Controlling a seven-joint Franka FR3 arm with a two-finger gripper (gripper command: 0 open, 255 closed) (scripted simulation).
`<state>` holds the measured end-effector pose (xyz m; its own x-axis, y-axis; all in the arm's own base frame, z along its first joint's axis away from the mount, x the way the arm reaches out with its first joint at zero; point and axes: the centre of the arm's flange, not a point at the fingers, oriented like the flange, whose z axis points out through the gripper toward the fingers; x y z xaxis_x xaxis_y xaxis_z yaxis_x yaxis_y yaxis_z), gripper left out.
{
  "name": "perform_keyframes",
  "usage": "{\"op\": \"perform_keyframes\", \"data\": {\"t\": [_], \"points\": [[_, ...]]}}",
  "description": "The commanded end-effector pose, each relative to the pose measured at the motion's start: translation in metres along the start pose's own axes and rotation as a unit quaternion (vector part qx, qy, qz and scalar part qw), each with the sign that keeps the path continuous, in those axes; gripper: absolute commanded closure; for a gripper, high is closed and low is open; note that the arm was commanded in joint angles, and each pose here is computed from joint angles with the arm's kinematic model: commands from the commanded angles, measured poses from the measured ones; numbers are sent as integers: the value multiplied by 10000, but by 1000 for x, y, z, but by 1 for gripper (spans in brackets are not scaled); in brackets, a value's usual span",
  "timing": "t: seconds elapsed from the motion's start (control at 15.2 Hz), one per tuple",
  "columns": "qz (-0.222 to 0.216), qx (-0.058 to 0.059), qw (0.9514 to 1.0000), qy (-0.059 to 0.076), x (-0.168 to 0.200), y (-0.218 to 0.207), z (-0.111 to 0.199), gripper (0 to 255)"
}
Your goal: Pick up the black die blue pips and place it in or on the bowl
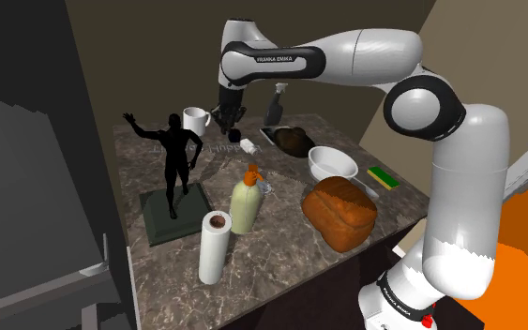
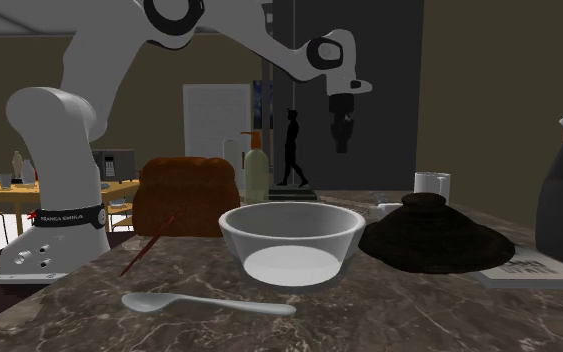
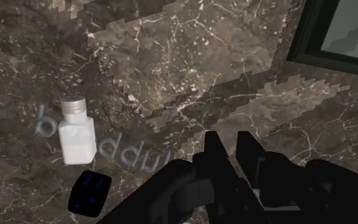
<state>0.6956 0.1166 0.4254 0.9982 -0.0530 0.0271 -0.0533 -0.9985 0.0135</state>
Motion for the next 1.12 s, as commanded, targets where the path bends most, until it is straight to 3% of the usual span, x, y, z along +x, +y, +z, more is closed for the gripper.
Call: {"op": "perform_keyframes", "data": {"t": [0.0,0.4,0.46,0.73,1.06], "points": [[0,0,10000,0,0,0,0,255],[0,0,10000,0,0,0,0,255],[0,0,10000,0,0,0,0,0],[-404,340,9973,508,0,55,26,0],[-905,762,9864,1139,9,121,64,0]]}}
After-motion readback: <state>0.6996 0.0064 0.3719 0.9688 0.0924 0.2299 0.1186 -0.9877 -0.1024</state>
